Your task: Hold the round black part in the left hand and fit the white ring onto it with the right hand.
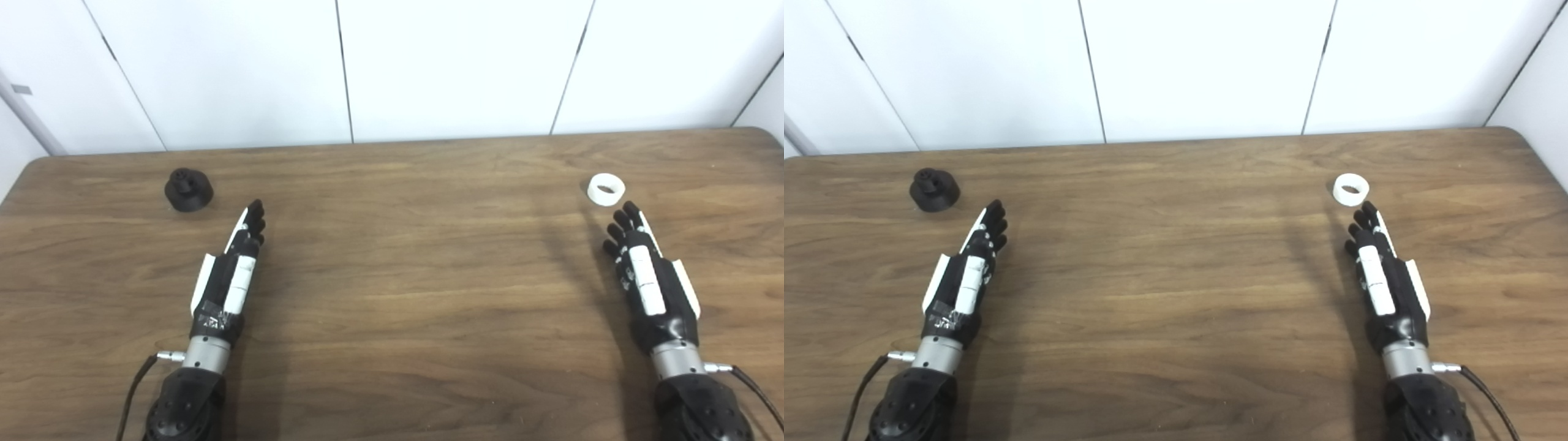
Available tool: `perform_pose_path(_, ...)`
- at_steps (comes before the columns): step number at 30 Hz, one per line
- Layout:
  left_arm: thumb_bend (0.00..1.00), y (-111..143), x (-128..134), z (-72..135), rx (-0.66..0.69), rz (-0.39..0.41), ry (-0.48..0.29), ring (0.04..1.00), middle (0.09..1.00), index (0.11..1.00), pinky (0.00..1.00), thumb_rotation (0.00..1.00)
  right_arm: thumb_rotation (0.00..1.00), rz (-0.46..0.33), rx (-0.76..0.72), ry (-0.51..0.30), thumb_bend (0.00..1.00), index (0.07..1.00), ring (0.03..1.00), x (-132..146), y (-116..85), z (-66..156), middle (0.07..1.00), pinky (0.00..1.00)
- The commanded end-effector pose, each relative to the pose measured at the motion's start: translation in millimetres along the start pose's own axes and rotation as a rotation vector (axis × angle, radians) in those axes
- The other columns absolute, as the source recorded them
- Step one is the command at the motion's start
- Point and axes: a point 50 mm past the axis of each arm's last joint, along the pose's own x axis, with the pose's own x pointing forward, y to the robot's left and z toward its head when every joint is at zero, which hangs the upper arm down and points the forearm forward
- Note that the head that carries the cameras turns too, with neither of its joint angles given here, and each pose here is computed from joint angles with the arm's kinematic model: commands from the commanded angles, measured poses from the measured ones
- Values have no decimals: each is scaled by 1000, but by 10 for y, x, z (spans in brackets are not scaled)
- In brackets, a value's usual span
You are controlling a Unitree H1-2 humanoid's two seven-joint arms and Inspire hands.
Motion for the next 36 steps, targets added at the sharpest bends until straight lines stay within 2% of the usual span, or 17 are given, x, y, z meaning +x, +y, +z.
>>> perform_pose_path(1,735,25,11,-33,1,8,-21,1000,1000,1000,994,929,860,5,-12,-77,434,982,961,60,-6,123,978,971)
perform_pose_path(8,730,25,18,-30,3,6,-24,1000,1000,1000,993,931,843,-1,-10,-80,426,978,960,58,-5,115,970,953)
perform_pose_path(22,748,33,24,-42,6,6,-20,1000,1000,1000,995,930,826,0,2,-78,477,971,954,62,4,95,969,954)
perform_pose_path(26,734,69,26,-19,96,13,-48,998,1000,1000,959,928,839,-2,-11,-73,480,970,951,56,14,102,966,951)
perform_pose_path(28,729,101,25,15,190,36,-71,968,987,992,893,861,837,0,-9,-75,466,973,954,56,18,99,968,949)
perform_pose_path(30,711,129,29,52,256,70,-90,942,969,975,867,805,835,-2,-1,-73,462,975,955,59,19,95,969,946)
perform_pose_path(32,762,161,42,92,298,110,-114,906,928,932,869,609,822,-5,8,-72,443,975,958,64,18,93,968,947)
perform_pose_path(36,756,303,108,165,422,175,-205,869,890,895,825,417,817,4,8,-73,427,981,972,65,17,89,975,961)
